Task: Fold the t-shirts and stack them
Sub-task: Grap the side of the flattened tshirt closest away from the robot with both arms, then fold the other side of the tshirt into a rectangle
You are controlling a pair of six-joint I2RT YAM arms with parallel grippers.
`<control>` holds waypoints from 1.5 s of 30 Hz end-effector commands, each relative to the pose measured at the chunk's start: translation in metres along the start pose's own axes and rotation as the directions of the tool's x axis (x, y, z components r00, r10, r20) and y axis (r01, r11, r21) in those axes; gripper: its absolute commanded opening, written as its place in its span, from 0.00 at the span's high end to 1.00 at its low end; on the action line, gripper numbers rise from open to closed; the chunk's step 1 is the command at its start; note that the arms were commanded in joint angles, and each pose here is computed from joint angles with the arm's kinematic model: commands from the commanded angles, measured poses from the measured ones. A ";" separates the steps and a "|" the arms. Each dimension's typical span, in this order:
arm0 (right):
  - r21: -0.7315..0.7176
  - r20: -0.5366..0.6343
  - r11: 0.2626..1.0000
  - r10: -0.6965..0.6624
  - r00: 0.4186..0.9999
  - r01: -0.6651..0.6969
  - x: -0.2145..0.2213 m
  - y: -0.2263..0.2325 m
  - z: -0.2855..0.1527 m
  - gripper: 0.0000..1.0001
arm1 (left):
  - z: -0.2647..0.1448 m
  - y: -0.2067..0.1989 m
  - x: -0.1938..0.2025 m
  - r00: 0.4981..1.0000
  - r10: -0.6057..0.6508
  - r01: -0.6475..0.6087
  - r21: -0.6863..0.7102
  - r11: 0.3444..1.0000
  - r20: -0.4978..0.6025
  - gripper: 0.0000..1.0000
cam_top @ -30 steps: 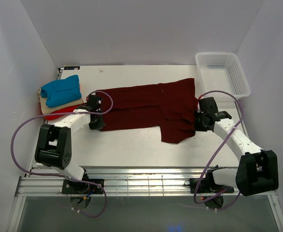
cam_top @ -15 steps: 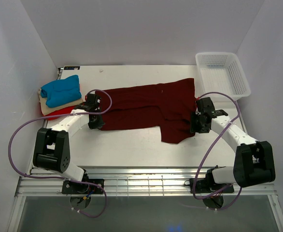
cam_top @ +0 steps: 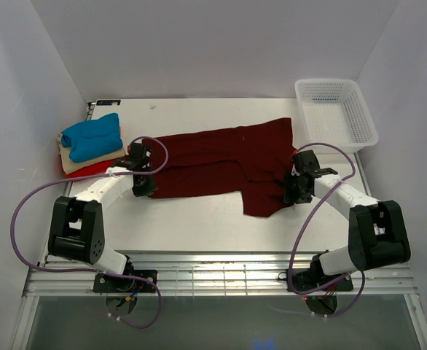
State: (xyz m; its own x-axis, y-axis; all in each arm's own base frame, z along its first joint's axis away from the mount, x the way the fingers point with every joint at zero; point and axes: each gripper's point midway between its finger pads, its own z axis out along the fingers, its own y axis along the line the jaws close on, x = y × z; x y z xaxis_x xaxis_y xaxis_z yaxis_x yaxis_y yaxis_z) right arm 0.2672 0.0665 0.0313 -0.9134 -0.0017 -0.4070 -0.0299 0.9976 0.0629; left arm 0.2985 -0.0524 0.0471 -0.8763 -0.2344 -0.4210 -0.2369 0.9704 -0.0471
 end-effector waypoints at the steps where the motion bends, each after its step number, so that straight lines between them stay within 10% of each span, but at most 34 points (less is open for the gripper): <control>1: -0.017 0.014 1.000 -0.006 1.000 0.006 -0.004 0.001 0.009 0.51 | -0.009 0.003 -0.004 0.999 -0.009 0.009 0.002 1.000 0.031 1.00; 13: -0.013 -0.024 1.000 -0.013 1.000 0.013 0.008 -0.001 0.004 0.92 | -0.008 0.004 -0.004 1.000 -0.009 0.009 -0.004 1.000 0.030 1.00; 26: -0.045 0.056 0.998 -0.031 0.998 0.034 -0.044 0.010 -0.074 0.92 | -0.016 -0.002 -0.018 0.998 -0.024 0.023 0.014 1.000 0.064 1.00; 45: -0.060 -0.068 0.996 -0.076 0.995 0.072 -0.138 0.027 0.001 0.92 | 0.010 -0.018 -0.071 0.993 -0.110 0.108 0.048 0.993 0.045 1.00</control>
State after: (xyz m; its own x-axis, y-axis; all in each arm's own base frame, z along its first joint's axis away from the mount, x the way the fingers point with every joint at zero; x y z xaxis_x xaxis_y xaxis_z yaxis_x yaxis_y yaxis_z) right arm 0.3791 0.0950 0.0776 -0.9382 -0.0679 -0.3395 -0.1026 0.9911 0.0854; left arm 0.3509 -0.0530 0.0562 -0.8497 -0.3090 -0.4273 -0.2978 0.9499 -0.0947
